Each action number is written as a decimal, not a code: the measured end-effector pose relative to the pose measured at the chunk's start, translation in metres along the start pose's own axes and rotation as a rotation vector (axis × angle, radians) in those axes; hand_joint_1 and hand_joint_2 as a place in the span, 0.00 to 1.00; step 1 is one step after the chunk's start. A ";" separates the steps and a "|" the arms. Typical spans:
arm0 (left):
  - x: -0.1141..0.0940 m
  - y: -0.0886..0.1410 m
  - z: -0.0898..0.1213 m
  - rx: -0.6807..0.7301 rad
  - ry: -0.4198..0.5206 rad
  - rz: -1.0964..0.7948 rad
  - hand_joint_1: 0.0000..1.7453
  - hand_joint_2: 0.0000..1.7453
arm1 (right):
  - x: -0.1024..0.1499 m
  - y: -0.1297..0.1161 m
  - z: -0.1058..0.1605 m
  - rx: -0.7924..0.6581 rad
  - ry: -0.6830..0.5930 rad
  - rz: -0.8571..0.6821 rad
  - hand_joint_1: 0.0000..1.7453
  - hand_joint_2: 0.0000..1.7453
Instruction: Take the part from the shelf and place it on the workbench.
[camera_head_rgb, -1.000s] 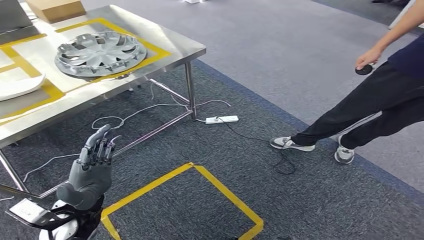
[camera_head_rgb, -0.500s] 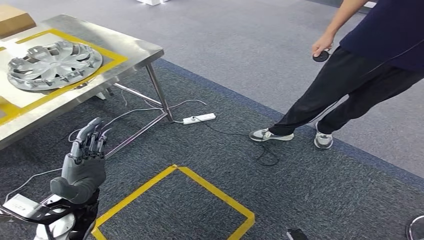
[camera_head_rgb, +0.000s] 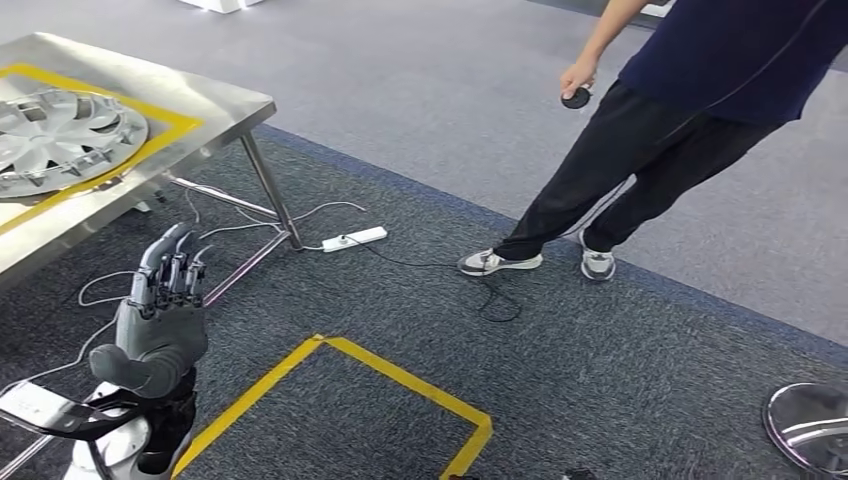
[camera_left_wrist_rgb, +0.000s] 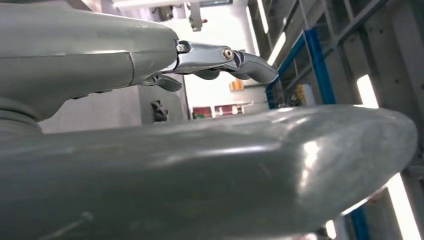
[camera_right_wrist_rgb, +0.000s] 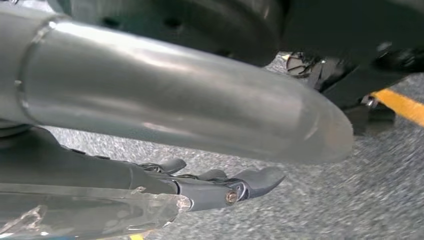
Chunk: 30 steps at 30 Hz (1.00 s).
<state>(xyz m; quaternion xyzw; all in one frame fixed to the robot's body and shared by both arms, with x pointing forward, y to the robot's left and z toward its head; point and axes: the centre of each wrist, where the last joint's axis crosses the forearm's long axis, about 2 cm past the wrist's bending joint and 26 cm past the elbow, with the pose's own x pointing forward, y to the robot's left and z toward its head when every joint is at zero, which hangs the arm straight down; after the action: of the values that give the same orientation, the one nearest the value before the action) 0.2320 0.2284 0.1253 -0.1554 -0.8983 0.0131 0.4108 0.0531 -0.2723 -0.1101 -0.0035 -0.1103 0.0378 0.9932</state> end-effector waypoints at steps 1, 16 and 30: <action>0.000 0.000 0.000 -0.001 0.001 -0.001 0.00 0.00 | -0.001 -0.001 0.000 -0.003 0.001 0.000 0.00 0.00; 0.003 0.002 0.006 0.014 0.002 0.004 0.00 0.00 | 0.000 -0.006 0.000 -0.006 -0.009 0.005 0.00 0.00; 0.004 0.003 0.014 -0.004 0.015 0.062 0.00 0.00 | -0.003 -0.002 0.000 0.002 -0.014 0.016 0.00 0.00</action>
<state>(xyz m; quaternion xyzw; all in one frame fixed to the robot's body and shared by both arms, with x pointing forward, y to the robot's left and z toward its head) 0.2202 0.2340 0.1189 -0.1842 -0.8900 0.0227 0.4166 0.0499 -0.2745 -0.1106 -0.0033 -0.1172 0.0460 0.9920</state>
